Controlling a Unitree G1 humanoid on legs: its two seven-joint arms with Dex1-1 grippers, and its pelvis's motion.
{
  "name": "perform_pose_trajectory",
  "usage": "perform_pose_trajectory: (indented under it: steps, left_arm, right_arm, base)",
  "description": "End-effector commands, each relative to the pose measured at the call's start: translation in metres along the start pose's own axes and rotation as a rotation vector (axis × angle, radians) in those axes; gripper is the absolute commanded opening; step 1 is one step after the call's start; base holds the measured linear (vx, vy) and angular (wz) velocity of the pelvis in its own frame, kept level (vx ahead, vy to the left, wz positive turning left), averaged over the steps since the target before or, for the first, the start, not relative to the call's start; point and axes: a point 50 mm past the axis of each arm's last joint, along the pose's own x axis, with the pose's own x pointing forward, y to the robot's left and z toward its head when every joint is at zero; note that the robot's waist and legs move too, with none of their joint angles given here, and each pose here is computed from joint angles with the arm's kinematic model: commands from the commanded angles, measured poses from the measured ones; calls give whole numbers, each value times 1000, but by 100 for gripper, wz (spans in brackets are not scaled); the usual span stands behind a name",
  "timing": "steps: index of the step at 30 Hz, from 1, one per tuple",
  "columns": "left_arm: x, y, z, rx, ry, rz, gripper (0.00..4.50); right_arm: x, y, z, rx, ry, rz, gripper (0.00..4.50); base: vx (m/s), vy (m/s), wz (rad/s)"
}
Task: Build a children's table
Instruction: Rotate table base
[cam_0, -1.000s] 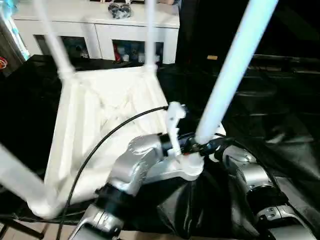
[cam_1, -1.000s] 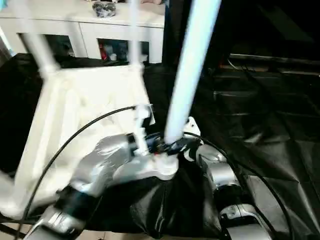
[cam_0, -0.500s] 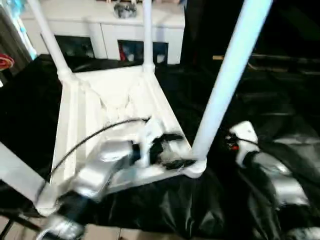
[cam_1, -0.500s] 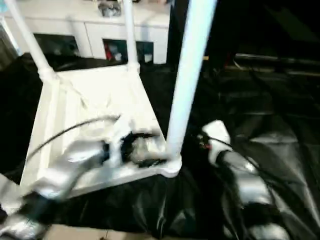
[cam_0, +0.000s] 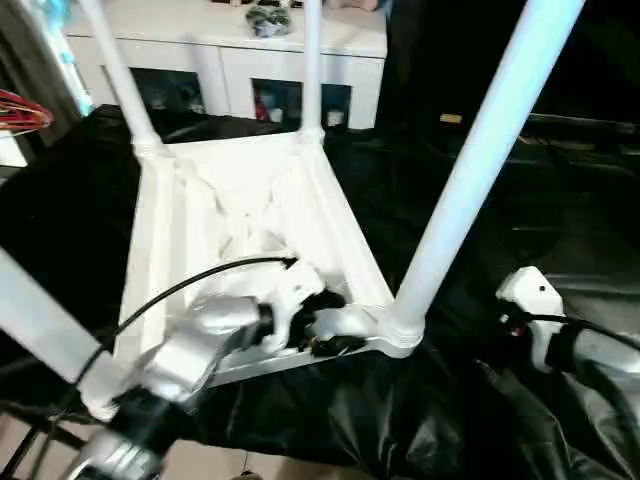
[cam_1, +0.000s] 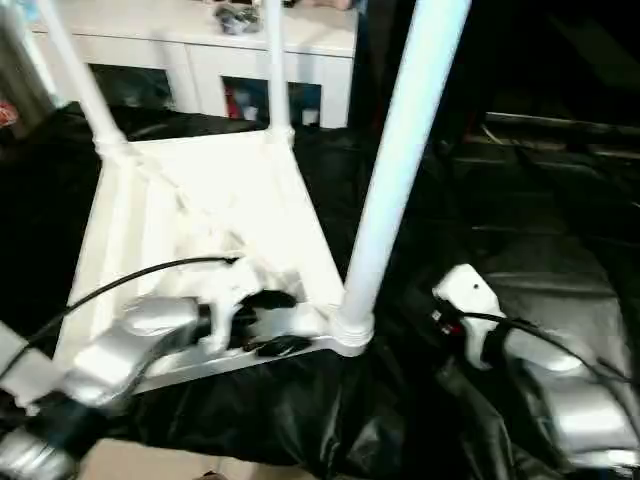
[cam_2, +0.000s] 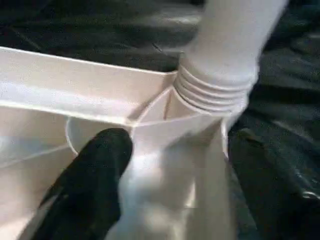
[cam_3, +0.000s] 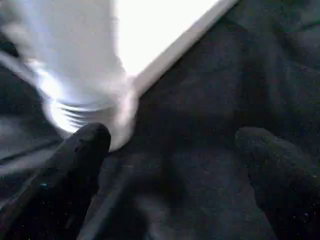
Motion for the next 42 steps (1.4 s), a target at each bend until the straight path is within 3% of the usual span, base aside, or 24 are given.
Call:
perform_pose_trajectory:
  steps: [1,7,12,13,15,17,18,21,24,30,35,38,42]
  left_arm:
    - [9,-2,-24,-60,100,8,327]
    - [24,3,-36,-77,155,-29,301]
    - [24,10,-39,-34,121,-1,253]
    - [21,14,-42,20,119,27,253]
    - [19,17,-45,24,120,43,253]
    - [19,18,-45,12,111,49,277]
    - [14,25,-39,-22,56,70,284]
    - [9,27,-30,-50,3,-2,306]
    - [9,25,-34,-40,20,-48,331]
    - [7,26,-31,-83,-78,-81,373]
    - [-1,35,-11,-118,-257,-52,423]
    - [-14,30,6,-120,-386,-159,444]
    - [-27,20,22,-97,-428,-248,444]
  right_arm:
    - [-2,4,5,-9,-4,29,450]
    - [0,15,12,-26,-22,57,450]
    - [-3,14,11,-39,-8,39,450]
    - [-2,14,12,-38,-13,31,450]
    - [-2,15,13,-36,-15,21,450]
    - [-2,16,14,-34,-17,24,450]
    - [-2,17,14,-31,-21,23,450]
    - [-2,16,15,-33,-27,3,450]
    - [-2,15,15,-40,-34,-11,450]
    - [-2,11,21,-32,-69,-41,450]
    - [1,10,22,-44,-85,-66,450]
    - [4,11,27,-41,-116,-65,450]
    - [6,12,29,-42,-127,-63,450]
  base:
    - [0,0,0]
    - [0,0,0]
    - [0,0,0]
    - [0,0,0]
    - [0,0,0]
    - [0,0,0]
    - [0,0,0]
    - [0,0,0]
    - [0,0,0]
    - [0,0,0]
    - [0,0,0]
    - [0,0,0]
    - [13,1,-1]
